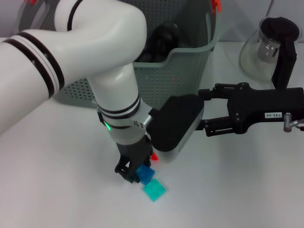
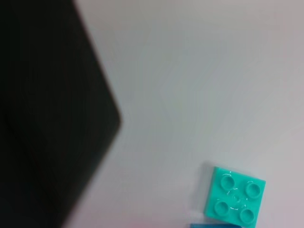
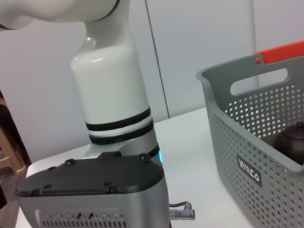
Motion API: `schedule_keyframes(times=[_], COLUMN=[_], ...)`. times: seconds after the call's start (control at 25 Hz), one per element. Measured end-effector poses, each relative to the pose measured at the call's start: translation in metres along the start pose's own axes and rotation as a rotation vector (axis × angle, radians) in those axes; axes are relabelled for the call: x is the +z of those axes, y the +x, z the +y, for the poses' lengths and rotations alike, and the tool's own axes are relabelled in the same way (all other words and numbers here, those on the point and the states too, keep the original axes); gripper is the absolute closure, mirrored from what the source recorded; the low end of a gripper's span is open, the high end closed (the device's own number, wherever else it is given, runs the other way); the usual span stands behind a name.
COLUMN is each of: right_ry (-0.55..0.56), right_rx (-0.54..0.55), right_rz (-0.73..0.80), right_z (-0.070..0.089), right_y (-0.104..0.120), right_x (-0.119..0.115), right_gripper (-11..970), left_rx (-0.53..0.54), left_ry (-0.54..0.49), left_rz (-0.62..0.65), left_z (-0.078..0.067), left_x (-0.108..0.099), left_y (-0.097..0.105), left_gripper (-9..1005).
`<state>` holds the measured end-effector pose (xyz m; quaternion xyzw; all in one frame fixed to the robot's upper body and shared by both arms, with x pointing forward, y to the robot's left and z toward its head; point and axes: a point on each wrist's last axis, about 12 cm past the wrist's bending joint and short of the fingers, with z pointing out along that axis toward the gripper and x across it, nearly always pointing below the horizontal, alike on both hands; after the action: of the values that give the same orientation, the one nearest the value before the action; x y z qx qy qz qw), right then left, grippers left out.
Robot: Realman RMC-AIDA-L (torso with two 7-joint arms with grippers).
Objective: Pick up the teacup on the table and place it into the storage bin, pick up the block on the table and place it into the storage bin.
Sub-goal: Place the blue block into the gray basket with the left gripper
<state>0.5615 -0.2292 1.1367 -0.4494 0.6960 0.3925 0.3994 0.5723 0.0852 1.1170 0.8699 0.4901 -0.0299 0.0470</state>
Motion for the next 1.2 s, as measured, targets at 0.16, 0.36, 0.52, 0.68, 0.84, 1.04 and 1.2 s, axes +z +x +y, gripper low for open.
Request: schedule_keyframes(times=[0.16,0.36,0.52,0.68,0.84,1.04,1.2], right_ry=[0.003,0.003,0.000,-0.007,-0.022,-0.038,-0.047], right_rx=[0.004,0.011,0.017,0.008,0.002,-0.009,-0.013], right_rz=[-0.001,-0.006,-0.020,-0.018,-0.014,-0.015,-0.011], right_z=[0.000,0.001,0.001,0.002,0.004,0.006,0.007], right_y=[0.001,0.003,0.004,0.005,0.009,0.010,0.011], right_x=[-0.001,-0.004,-0.008,-0.008,-0.007,-0.007,-0.006], right_gripper=[31,31,31,31,32,32,32], left_rx=[-0.035,-0.176,-0.336,-0.516,-0.672,-0.923,-1.079], left_ry=[-0.007,-0.032,-0.093,-0.243,-0.429,-0.627,-0.713], left_rz=[-0.020,-0.136,-0.307,-0.564,-0.712,-0.762,-0.761], left_z=[0.002,0.003,-0.007,-0.025,-0.037,-0.024,-0.001], left_x=[-0.011,-0.045,-0.081,-0.121,-0.148,-0.157,-0.144], left_y=[0.003,0.025,0.058,0.102,0.137,0.171,0.186], left_gripper=[583,592,591,590,589,588,587])
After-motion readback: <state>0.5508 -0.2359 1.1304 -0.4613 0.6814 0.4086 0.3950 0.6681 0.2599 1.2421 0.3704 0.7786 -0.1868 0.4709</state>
